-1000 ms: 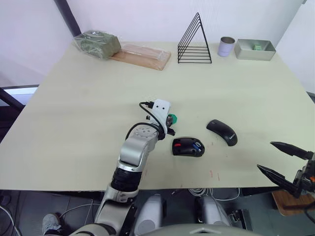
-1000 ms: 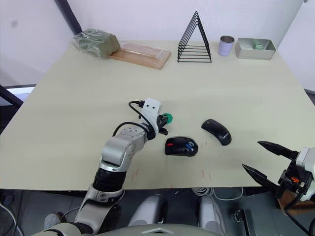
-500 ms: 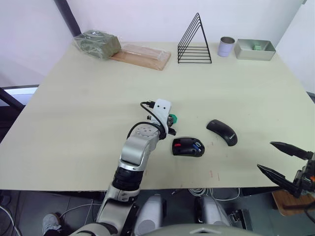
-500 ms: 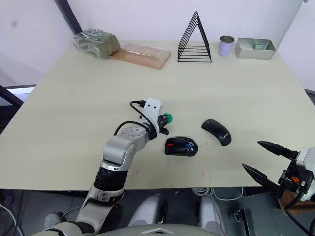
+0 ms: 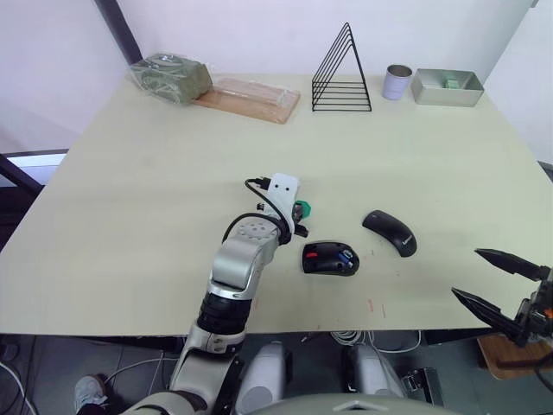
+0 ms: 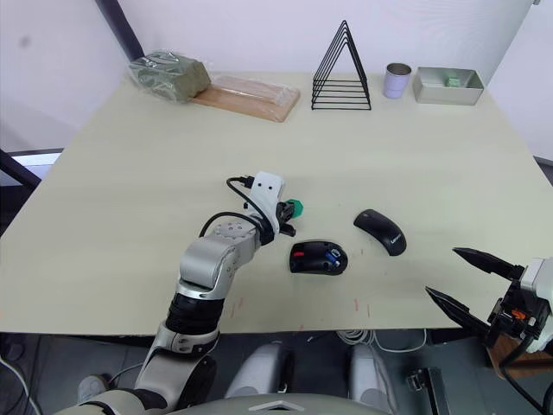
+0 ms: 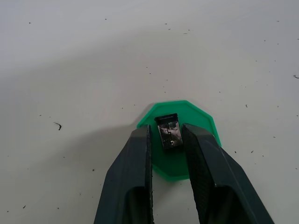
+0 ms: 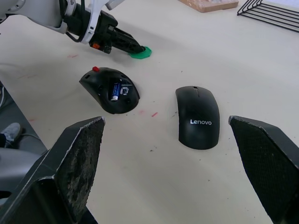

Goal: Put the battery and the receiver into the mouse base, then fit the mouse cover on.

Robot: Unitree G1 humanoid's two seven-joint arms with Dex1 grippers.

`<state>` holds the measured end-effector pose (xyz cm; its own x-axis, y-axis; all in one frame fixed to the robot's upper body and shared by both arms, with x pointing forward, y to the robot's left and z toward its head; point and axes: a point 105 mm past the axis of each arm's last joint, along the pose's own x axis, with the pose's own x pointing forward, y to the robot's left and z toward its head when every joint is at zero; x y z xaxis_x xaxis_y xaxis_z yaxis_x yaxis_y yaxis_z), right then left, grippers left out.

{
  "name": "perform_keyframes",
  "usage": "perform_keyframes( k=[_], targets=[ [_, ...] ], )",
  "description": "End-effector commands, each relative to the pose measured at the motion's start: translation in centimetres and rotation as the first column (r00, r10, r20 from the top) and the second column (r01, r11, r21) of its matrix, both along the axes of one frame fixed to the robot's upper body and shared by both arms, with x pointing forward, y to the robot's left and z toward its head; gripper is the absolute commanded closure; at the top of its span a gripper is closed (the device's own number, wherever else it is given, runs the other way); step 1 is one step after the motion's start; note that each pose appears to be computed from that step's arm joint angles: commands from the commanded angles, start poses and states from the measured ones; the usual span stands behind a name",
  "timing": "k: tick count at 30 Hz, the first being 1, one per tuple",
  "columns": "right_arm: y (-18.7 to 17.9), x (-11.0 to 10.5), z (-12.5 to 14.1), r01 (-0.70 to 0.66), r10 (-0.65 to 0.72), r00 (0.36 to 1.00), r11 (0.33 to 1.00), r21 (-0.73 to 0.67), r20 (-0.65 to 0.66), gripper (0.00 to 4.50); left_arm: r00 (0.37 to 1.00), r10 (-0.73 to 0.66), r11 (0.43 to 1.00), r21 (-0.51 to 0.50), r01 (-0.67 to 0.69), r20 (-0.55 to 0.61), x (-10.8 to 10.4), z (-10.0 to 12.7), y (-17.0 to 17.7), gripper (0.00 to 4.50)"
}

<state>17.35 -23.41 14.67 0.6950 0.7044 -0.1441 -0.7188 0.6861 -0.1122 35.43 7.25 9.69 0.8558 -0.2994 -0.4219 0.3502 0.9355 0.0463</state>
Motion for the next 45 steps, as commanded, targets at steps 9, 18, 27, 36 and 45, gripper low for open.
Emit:
perform_keyframes(
  k=[9, 18, 27, 36, 45],
  targets=[
    [0.32, -0.04, 1.01, -0.013, 0.013, 0.999, 1.0, -0.018, 0.037, 0.0, 0.999, -0.005, 1.0, -0.001, 0.005, 0.043, 0.07, 1.12, 0.02, 3.36],
    [0.4, -0.02, 1.03, -0.012, 0.013, 0.999, 1.0, -0.016, 0.038, 0.0, 0.999, -0.014, 1.0, 0.0, 0.014, 0.049, 0.03, 1.23, -0.09, 3.36],
    [0.46, -0.01, 1.04, -0.014, 0.014, 0.999, 1.0, -0.012, 0.037, 0.0, 0.998, -0.019, 1.0, 0.001, 0.019, 0.057, 0.04, 1.38, -0.15, 3.8],
    [0.45, 0.05, 1.02, -0.012, 0.012, 0.999, 1.0, -0.01, 0.038, 0.0, 0.998, -0.024, 1.0, 0.0, 0.024, 0.059, 0.12, 1.42, -0.24, 3.8],
    [0.44, 0.05, 0.98, -0.011, 0.011, 0.999, 1.0, -0.009, 0.039, 0.0, 0.998, -0.028, 1.0, -0.006, 0.028, 0.059, 0.17, 1.45, -0.23, 3.8]
  ],
)
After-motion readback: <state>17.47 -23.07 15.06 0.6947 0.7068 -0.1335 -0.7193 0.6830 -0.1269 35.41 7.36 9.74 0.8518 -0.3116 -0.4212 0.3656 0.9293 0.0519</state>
